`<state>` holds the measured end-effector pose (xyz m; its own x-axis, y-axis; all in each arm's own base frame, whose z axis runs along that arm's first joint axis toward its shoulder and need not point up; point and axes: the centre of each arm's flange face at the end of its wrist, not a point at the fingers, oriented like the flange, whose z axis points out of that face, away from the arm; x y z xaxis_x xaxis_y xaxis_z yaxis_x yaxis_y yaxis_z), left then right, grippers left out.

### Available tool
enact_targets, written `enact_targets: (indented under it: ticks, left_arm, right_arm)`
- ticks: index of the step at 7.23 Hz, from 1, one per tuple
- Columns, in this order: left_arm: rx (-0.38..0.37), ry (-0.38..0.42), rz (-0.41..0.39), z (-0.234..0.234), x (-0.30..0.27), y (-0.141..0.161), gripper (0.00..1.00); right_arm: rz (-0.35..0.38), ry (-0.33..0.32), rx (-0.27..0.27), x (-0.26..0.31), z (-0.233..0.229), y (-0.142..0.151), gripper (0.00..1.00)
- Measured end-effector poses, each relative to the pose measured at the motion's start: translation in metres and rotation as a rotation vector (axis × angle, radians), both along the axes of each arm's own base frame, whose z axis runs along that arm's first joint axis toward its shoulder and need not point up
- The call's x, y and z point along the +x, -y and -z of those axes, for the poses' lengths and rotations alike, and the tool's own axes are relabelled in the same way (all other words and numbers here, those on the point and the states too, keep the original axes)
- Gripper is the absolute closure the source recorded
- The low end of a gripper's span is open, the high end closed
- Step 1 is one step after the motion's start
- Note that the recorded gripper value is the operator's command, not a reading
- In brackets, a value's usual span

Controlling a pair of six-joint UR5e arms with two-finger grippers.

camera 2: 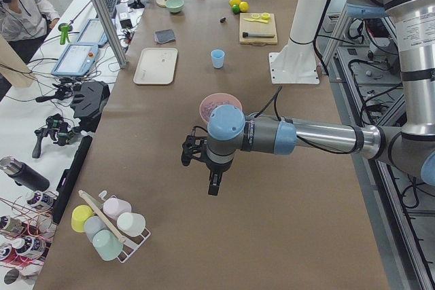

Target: Put ice and cherries in cup

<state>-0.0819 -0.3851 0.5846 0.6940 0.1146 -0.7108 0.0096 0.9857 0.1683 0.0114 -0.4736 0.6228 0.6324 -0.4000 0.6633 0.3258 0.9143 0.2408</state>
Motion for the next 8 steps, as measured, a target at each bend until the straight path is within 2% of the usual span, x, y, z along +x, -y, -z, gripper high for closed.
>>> enact_targets:
  ticks: [4,5,7,8]
  left_arm:
    - [0.038,-0.011,0.004,0.015,0.001,0.004,0.03]
    - [0.054,-0.05,0.014,0.024,0.004,0.008,0.03]
    - [-0.038,-0.175,0.12,0.05,0.023,0.015,0.02]
    - [-0.096,-0.211,0.157,0.059,0.041,0.02,0.02]
  right_arm:
    - [-0.001,0.035,-0.013,-0.002,-0.001,-0.008,0.0]
    - [-0.002,0.041,-0.014,-0.002,0.0,-0.007,0.0]
    - [-0.005,0.062,-0.028,-0.003,-0.002,-0.01,0.0]
    - [-0.005,0.066,-0.03,-0.004,-0.003,-0.01,0.0]
